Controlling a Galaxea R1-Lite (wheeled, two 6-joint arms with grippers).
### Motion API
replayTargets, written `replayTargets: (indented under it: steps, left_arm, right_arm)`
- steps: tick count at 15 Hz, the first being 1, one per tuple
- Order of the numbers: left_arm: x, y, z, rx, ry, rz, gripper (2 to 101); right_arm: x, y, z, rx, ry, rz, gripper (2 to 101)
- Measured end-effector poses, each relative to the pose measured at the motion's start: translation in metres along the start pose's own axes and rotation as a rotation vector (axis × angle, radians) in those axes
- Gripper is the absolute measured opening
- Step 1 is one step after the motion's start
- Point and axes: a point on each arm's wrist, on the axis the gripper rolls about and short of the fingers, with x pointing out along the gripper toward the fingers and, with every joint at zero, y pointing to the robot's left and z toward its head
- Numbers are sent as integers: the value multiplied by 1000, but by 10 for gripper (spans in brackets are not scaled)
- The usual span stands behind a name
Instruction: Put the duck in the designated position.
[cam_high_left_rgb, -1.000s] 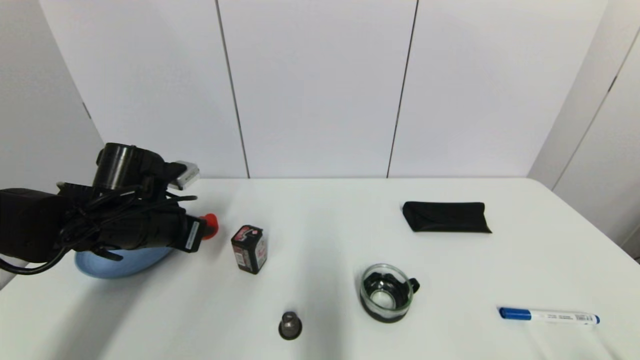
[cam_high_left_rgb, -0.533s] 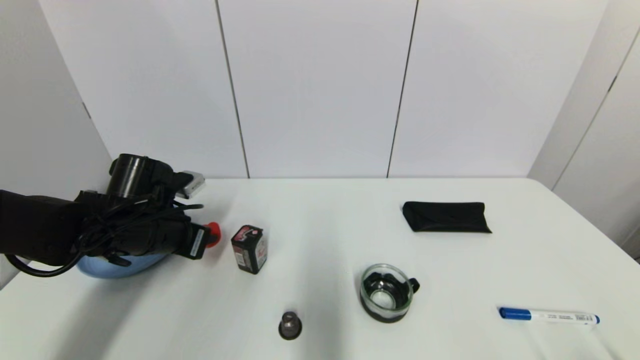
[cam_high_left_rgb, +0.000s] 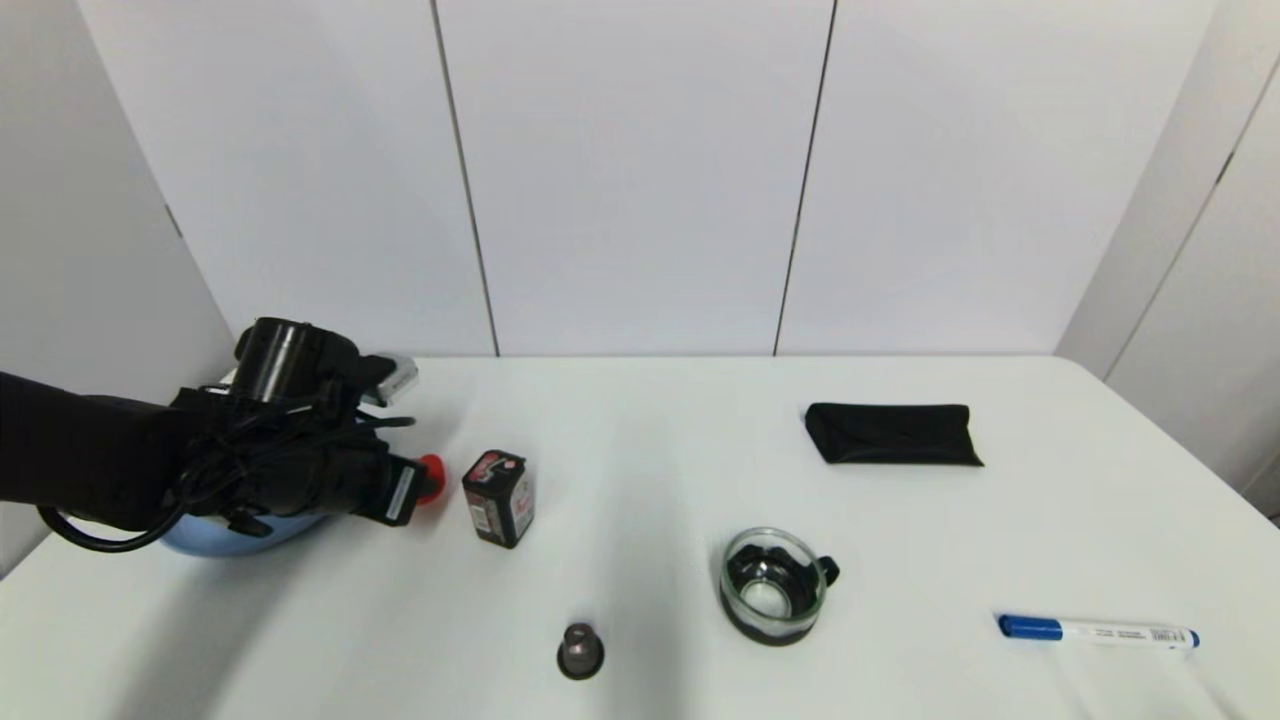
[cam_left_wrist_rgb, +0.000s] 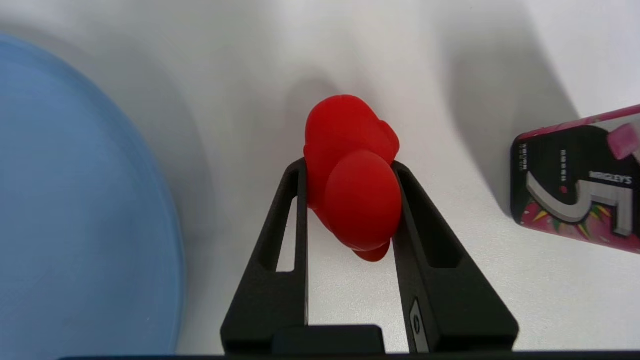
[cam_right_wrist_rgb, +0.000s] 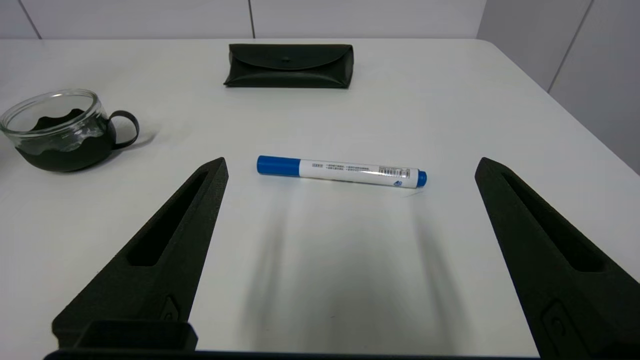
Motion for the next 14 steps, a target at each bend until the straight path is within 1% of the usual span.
replayTargets:
  steps: [2,4,6,10,14]
  left_arm:
    - [1,0,0,0,3,-1,462]
    - [1,0,0,0,3,0,578]
    - [1,0,2,3,-9,1,667]
    - [-7,1,14,17,-111,22,791]
    - [-44,2,38,27,-283,79,865]
  right_arm:
    - [0,0,0,0,0,0,980]
    - [0,0,0,0,0,0,980]
    - [0,0,0,0,0,0,980]
    - [0,0,0,0,0,0,980]
    - [0,0,0,0,0,0,980]
